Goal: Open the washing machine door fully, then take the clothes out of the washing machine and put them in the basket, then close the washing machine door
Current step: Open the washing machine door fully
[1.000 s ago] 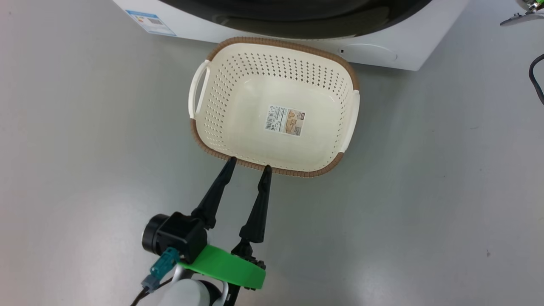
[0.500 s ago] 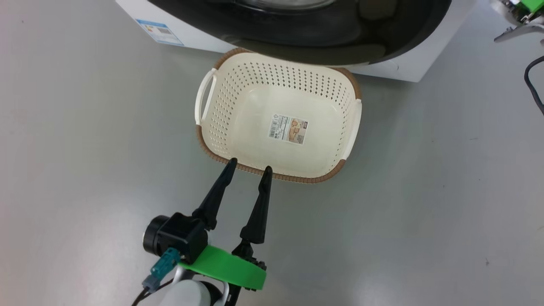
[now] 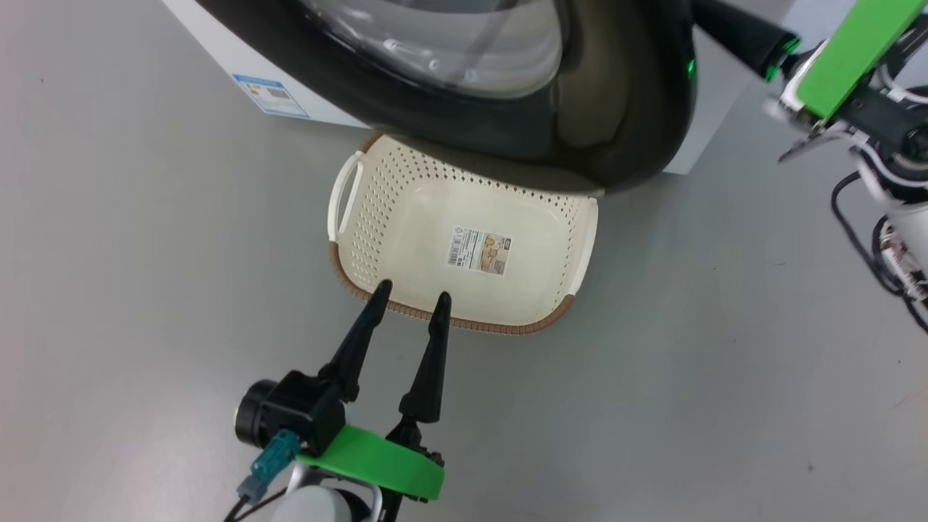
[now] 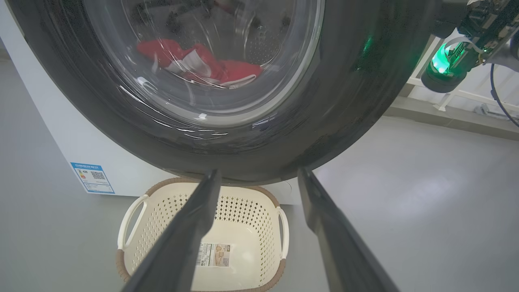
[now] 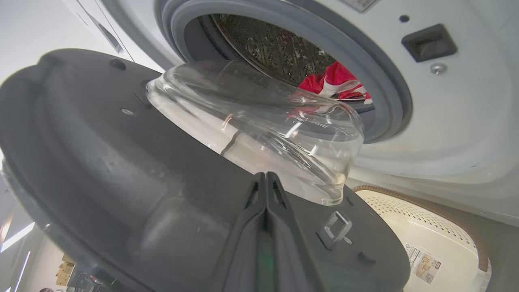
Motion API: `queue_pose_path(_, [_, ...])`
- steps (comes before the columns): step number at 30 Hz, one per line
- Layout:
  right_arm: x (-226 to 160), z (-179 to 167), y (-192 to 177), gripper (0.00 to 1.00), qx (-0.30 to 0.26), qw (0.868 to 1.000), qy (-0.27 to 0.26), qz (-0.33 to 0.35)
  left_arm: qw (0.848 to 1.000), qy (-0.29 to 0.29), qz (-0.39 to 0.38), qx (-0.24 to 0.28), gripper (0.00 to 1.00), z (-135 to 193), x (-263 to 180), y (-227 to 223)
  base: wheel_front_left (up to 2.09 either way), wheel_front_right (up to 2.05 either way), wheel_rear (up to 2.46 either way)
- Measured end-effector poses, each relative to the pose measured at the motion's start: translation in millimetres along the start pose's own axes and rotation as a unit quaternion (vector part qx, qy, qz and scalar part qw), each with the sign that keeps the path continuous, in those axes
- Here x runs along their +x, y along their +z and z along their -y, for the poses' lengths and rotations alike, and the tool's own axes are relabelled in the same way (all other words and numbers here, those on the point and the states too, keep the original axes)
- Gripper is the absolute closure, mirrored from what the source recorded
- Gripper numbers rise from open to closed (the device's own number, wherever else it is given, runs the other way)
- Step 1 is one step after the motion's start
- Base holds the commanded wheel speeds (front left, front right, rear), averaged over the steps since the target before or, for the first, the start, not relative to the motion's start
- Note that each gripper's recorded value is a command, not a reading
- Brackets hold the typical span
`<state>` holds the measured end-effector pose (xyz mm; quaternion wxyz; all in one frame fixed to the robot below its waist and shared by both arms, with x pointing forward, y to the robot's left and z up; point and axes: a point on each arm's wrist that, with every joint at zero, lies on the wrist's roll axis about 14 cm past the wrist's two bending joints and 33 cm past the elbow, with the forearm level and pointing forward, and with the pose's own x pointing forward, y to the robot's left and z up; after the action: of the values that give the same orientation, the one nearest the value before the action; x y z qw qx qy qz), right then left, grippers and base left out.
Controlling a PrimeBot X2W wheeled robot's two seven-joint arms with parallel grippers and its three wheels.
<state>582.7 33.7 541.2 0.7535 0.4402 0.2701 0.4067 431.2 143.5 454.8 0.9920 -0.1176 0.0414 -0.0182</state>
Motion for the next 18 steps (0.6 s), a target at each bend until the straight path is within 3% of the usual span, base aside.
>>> queue_pose_path(18, [-9,-25,-55,1.0,0.027,0.996,0.036,-0.081,1.0,0.0,0.005,-0.002,0.0,1,-11,5,0.0,0.0,0.0])
